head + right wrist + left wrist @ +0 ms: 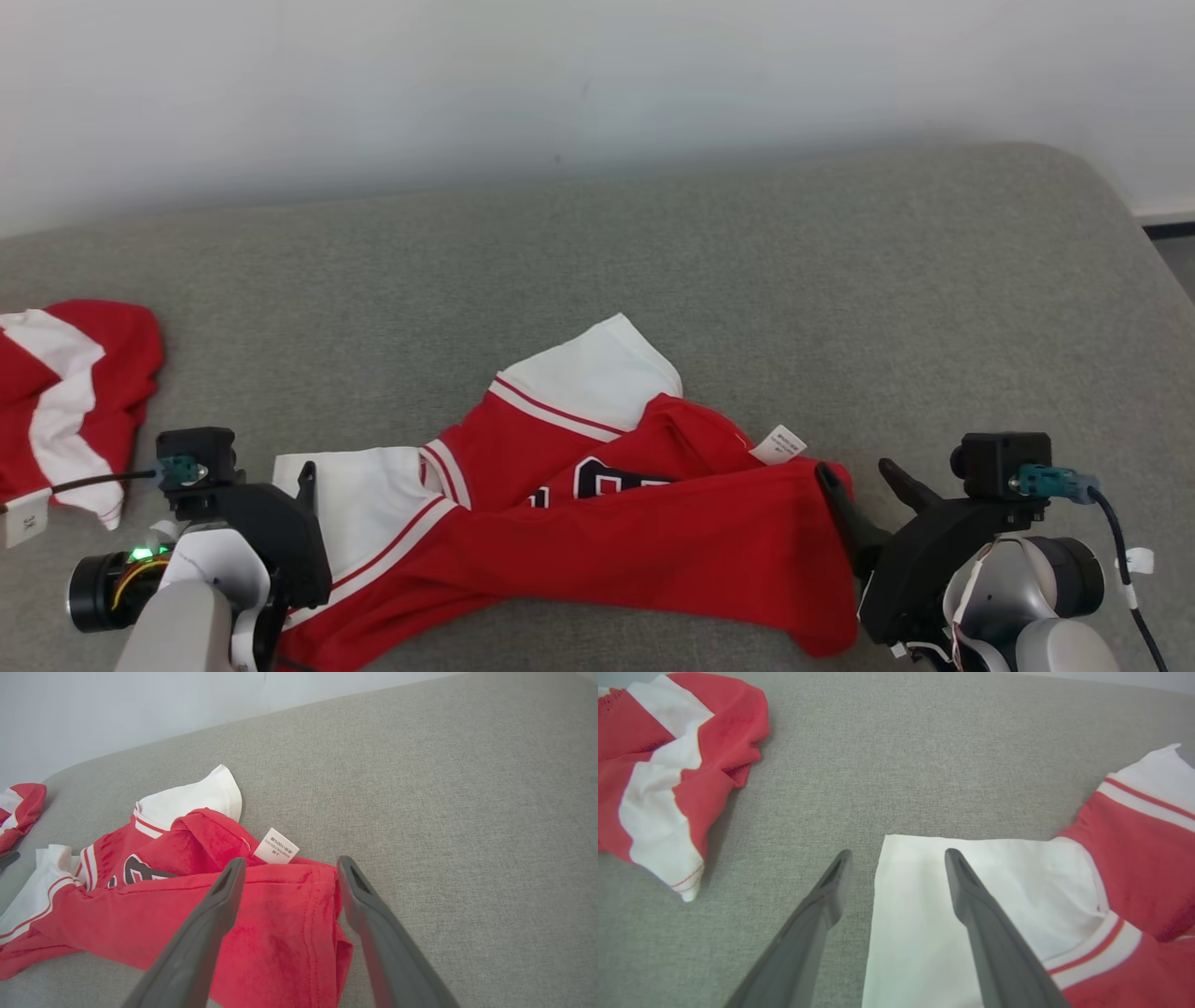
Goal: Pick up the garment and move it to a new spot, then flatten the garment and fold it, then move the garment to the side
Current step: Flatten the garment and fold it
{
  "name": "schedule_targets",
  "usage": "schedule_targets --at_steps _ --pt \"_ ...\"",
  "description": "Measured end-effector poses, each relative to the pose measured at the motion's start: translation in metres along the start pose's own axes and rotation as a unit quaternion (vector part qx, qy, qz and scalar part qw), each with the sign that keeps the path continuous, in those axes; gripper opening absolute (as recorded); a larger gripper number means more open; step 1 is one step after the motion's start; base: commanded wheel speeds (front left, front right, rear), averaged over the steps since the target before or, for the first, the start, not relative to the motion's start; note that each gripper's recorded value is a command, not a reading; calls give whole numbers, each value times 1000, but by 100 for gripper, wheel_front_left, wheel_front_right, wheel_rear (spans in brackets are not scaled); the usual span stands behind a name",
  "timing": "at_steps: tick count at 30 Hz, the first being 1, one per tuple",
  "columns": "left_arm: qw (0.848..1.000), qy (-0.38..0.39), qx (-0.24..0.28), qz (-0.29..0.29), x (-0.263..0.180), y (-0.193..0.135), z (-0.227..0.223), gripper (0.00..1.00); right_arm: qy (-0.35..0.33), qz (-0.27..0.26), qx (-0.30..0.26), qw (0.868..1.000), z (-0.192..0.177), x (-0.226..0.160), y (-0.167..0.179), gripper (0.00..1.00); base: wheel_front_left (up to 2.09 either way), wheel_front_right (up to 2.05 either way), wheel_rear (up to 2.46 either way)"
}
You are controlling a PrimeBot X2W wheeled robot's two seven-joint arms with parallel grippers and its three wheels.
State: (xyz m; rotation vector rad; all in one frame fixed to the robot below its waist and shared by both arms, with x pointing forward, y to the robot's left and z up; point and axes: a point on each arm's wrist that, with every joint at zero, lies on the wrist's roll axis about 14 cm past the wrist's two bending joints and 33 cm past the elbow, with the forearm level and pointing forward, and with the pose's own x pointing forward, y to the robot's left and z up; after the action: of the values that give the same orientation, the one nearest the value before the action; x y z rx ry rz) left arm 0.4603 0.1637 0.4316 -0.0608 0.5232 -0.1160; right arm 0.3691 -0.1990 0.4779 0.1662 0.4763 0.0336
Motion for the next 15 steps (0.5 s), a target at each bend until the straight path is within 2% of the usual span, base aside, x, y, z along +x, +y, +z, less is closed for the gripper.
schedule_targets --at_steps 15 --pt "997 68 14 26 30 15 -19 100 36 -21 -10 999 -14 -3 -10 100 0 0 0"
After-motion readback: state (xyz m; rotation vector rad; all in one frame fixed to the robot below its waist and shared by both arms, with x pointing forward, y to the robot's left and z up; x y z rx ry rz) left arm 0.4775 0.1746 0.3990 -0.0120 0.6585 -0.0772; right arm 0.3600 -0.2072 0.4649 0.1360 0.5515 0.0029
